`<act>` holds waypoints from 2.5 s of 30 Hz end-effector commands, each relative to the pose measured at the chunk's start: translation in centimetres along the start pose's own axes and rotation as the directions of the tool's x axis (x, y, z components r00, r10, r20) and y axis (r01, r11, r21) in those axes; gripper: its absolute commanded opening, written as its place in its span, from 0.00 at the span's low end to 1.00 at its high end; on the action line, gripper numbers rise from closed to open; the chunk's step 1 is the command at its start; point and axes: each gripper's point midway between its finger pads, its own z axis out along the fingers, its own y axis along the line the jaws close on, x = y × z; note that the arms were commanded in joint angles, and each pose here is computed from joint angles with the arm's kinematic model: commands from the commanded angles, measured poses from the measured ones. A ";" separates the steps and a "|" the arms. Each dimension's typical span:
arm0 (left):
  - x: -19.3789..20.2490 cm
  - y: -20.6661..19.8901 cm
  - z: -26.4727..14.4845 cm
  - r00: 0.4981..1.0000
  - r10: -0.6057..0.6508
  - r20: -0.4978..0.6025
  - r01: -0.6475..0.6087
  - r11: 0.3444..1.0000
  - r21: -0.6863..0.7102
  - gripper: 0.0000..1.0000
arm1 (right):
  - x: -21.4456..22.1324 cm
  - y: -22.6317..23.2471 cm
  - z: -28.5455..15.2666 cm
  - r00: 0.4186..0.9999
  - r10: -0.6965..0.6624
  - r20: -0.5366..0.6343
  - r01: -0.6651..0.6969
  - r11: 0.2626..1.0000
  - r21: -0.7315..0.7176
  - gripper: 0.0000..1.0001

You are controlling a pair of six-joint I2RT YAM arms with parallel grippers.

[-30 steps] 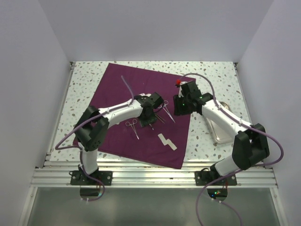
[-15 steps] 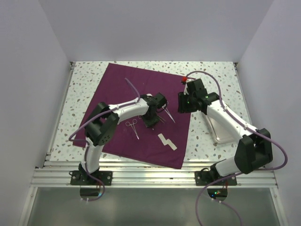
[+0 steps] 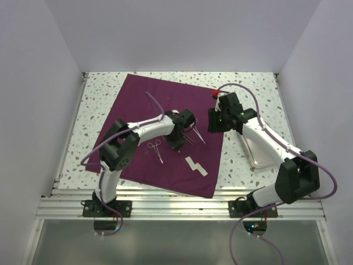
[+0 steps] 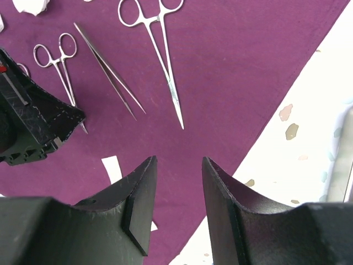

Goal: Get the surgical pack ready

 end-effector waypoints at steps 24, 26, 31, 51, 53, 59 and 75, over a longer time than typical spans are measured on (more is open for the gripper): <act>-0.2 1.0 -4.3 0.968 0.190 0.166 -0.222 0.954 0.201 0.00 | 2.4 8.2 3.1 0.981 0.103 -0.162 -0.162 0.897 -0.412 0.46; 0.0 1.0 -5.1 0.963 0.202 0.181 -0.239 0.947 0.214 0.00 | 2.3 9.4 3.5 0.977 0.117 -0.175 -0.186 0.874 -0.450 0.47; 0.2 1.4 -5.6 0.958 0.214 0.191 -0.255 0.941 0.223 0.00 | 3.2 12.2 5.1 0.961 0.132 -0.242 -0.242 0.826 -0.509 0.54; 1.0 1.0 -6.4 0.953 0.229 0.198 -0.275 0.929 0.249 0.00 | 4.4 14.8 8.3 0.944 0.141 -0.299 -0.289 0.791 -0.539 0.52; 1.1 0.9 -6.6 0.953 0.230 0.199 -0.277 0.927 0.255 0.00 | 4.5 15.2 8.4 0.947 0.131 -0.294 -0.278 0.791 -0.545 0.52; 1.5 0.7 -7.0 0.952 0.236 0.197 -0.283 0.921 0.266 0.00 | 4.5 15.9 9.0 0.946 0.129 -0.297 -0.281 0.783 -0.555 0.49; 2.1 -0.4 -8.3 0.936 0.271 0.222 -0.335 0.878 0.341 0.00 | 4.3 16.6 8.2 0.955 0.067 -0.288 -0.231 0.777 -0.585 0.00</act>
